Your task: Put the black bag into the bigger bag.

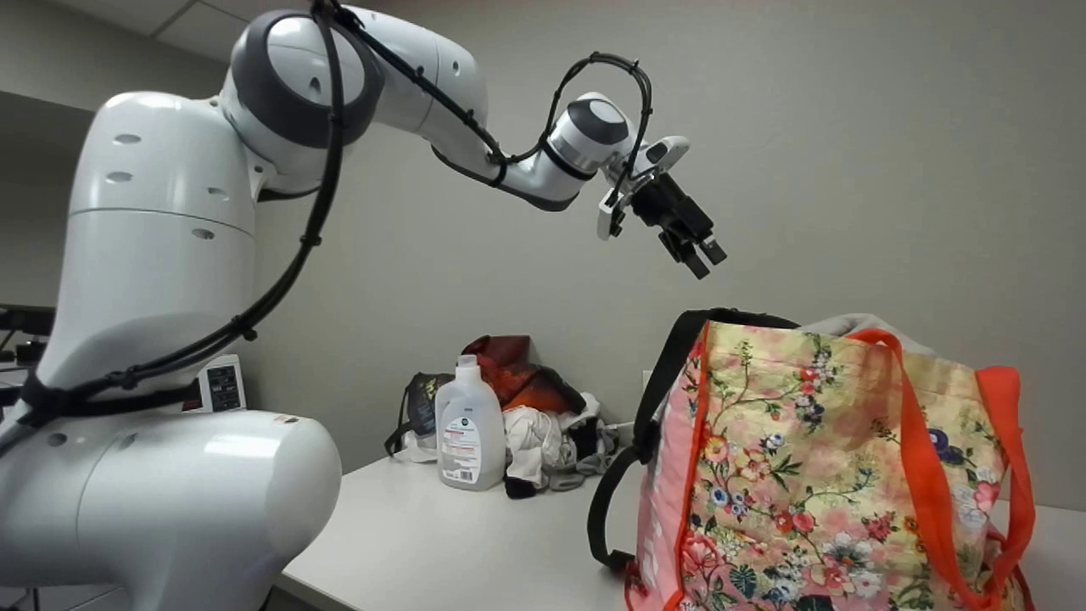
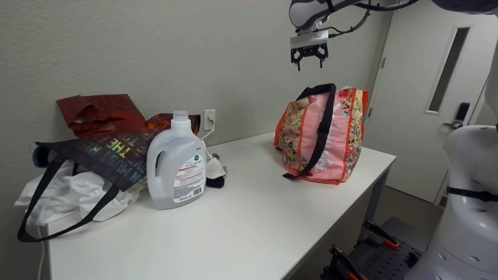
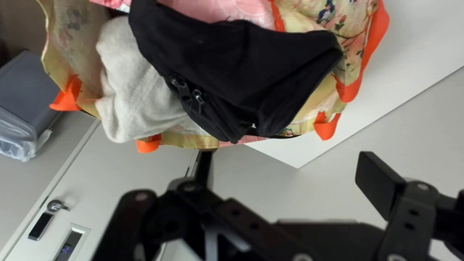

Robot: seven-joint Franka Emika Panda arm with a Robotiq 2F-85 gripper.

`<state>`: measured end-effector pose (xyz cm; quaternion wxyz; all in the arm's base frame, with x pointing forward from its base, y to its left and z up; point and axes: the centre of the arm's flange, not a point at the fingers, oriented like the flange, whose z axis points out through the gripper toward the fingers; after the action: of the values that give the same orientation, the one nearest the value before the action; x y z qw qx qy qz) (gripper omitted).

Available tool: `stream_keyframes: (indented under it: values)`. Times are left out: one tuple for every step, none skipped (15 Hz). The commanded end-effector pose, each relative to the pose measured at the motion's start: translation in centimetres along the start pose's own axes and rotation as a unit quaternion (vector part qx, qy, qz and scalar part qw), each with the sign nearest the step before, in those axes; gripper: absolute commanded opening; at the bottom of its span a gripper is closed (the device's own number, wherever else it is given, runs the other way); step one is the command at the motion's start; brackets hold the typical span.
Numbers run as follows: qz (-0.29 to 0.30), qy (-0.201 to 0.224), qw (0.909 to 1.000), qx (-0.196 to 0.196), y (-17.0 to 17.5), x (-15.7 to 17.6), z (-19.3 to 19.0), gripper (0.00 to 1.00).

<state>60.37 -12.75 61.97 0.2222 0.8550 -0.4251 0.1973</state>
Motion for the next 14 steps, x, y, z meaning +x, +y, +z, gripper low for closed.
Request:
stream_keyframes:
  values:
    - [-0.025, -0.013, 0.9995, 0.014, -1.4, 1.1, -4.0, 1.00]
    - [-0.031, -0.016, 0.9992, 0.018, -1.8, 1.0, -5.0, 1.00]
    - [-0.037, -0.020, 0.9989, 0.020, -2.2, 0.9, -6.2, 1.00]
    - [-0.041, -0.023, 0.9987, 0.022, -2.4, 0.8, -7.0, 1.00]
    - [-0.045, -0.028, 0.9983, 0.023, -2.6, 0.7, -8.1, 1.00]
    - [-0.051, -0.034, 0.9979, 0.024, -2.6, 0.6, -8.8, 1.00]
    - [-0.056, -0.040, 0.9974, 0.021, -2.6, 0.4, -9.6, 1.00]
    - [-0.060, -0.046, 0.9970, 0.017, -2.5, 0.2, -10.2, 1.00]
    - [-0.064, -0.053, 0.9965, 0.012, -2.4, 0.0, -10.7, 1.00]
    - [-0.070, -0.057, 0.9959, 0.008, -2.3, -0.2, -11.1, 1.00]
    - [-0.075, -0.060, 0.9954, 0.005, -2.2, -0.4, -11.3, 1.00]
    - [-0.079, -0.063, 0.9949, 0.000, -2.1, -0.6, -11.6, 1.00]
    - [-0.082, -0.064, 0.9946, -0.001, -2.1, -0.9, -11.8, 1.00]
    - [-0.088, -0.065, 0.9939, -0.004, -2.1, -1.1, -11.9, 1.00]
